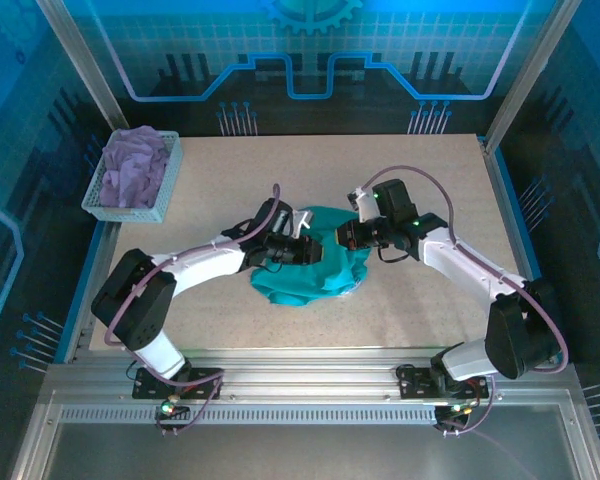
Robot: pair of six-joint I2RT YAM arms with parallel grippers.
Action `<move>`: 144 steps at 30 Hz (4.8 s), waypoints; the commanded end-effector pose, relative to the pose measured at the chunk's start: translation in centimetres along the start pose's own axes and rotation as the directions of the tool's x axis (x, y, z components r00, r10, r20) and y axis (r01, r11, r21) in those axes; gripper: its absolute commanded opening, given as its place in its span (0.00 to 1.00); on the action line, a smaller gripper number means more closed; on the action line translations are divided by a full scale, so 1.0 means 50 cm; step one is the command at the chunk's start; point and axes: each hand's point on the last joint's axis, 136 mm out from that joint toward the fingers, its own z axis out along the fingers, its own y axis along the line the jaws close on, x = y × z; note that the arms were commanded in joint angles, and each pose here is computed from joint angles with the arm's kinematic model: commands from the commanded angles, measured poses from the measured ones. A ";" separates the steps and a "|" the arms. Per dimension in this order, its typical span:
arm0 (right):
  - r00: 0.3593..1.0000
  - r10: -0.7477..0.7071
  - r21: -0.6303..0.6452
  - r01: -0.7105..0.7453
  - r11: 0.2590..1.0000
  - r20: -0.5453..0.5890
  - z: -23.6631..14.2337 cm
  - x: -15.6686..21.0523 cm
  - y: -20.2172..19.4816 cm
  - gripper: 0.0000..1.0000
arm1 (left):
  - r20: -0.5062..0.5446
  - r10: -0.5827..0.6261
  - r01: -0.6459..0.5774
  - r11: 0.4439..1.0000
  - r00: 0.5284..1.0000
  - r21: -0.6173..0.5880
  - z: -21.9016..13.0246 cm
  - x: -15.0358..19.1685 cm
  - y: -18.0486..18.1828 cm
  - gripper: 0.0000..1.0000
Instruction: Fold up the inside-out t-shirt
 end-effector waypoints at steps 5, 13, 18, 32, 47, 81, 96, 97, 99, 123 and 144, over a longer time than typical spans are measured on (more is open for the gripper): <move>0.993 -0.089 0.042 0.086 0.995 0.075 -0.038 -0.020 -0.003 0.10 | 0.132 0.163 -0.175 0.981 0.978 0.081 -0.125 -0.071 -0.105 0.00; 0.912 -0.322 0.025 0.327 0.945 0.253 -0.117 -0.052 0.079 0.40 | 0.217 0.368 -0.382 0.924 0.904 0.025 -0.285 -0.090 -0.207 0.00; 0.836 -0.423 -0.049 0.467 0.883 0.349 -0.172 -0.063 0.153 0.48 | 0.170 0.430 -0.429 0.902 0.887 -0.046 -0.340 -0.089 -0.224 0.03; 0.836 -0.455 -0.326 0.542 0.775 0.306 -0.086 -0.044 0.291 0.53 | 0.102 0.421 -0.411 0.906 0.902 -0.104 -0.356 -0.093 -0.218 0.09; 0.898 -0.249 -0.342 0.377 0.861 0.363 -0.057 -0.081 0.272 0.00 | 0.241 0.301 -0.247 0.941 0.922 -0.231 -0.371 -0.162 -0.157 0.40; 0.888 -0.101 -0.272 0.244 0.931 0.449 -0.053 -0.116 0.219 0.00 | 0.315 -0.499 0.438 0.864 0.807 0.247 -0.281 -0.079 -0.034 0.56; 0.884 -0.096 -0.263 0.238 0.935 0.458 -0.053 -0.121 0.215 0.00 | 0.288 -0.533 0.466 0.842 0.795 0.271 -0.254 -0.063 -0.023 0.40; 0.883 -0.096 -0.265 0.239 0.934 0.459 -0.054 -0.122 0.216 0.00 | 0.289 -0.537 0.468 0.840 0.793 0.277 -0.255 -0.063 -0.023 0.39; 0.884 -0.094 -0.267 0.238 0.934 0.459 -0.053 -0.123 0.217 0.00 | 0.290 -0.542 0.470 0.836 0.789 0.282 -0.253 -0.062 -0.020 0.34; 0.882 -0.091 -0.275 0.240 0.931 0.462 -0.054 -0.124 0.224 0.00 | 0.289 -0.533 0.443 0.836 0.795 0.322 -0.244 -0.083 -0.034 0.20; 0.898 -0.341 0.091 0.329 0.940 0.277 -0.036 -0.004 0.118 0.34 | 0.644 -0.091 0.184 0.980 0.760 -0.079 -0.485 -0.133 0.003 0.00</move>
